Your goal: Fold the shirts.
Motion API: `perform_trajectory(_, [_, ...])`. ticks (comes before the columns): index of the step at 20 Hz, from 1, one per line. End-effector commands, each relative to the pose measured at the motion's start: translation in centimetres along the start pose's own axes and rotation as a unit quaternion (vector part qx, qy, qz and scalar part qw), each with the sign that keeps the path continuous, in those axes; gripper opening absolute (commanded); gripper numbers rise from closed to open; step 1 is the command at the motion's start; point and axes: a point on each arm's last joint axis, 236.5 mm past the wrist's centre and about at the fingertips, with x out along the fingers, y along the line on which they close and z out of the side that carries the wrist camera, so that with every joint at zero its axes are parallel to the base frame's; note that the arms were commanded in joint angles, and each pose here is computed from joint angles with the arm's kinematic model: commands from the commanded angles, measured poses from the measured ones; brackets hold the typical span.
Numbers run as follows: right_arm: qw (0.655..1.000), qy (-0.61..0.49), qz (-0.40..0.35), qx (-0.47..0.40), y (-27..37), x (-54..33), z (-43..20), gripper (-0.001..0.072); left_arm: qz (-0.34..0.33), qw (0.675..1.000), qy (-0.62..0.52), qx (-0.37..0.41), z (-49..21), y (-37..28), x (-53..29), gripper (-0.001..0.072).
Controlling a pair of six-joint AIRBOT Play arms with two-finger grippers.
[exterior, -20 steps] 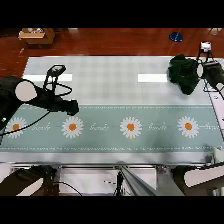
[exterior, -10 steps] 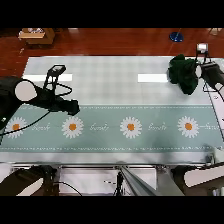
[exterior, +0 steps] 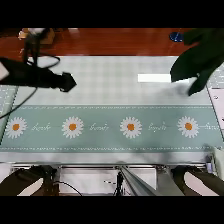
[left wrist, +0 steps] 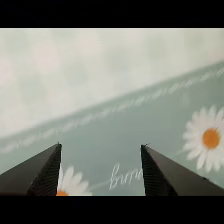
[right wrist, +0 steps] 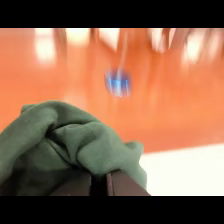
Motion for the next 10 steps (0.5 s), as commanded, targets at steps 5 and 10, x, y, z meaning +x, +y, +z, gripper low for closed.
perform_trajectory(5, [0.979, -0.123, 0.136, 0.085, 3.5, -17.7, 9.9, 0.0032, -0.010, 0.977, -0.200, 0.073, 8.8, -3.3, -14.3, 0.0575])
perform_trajectory(10, [0.918, 0.056, 0.374, 0.117, 14.5, -20.3, 3.1, 0.0032, -0.031, 0.986, -0.149, 0.068, 5.8, -4.2, -14.4, 0.0574])
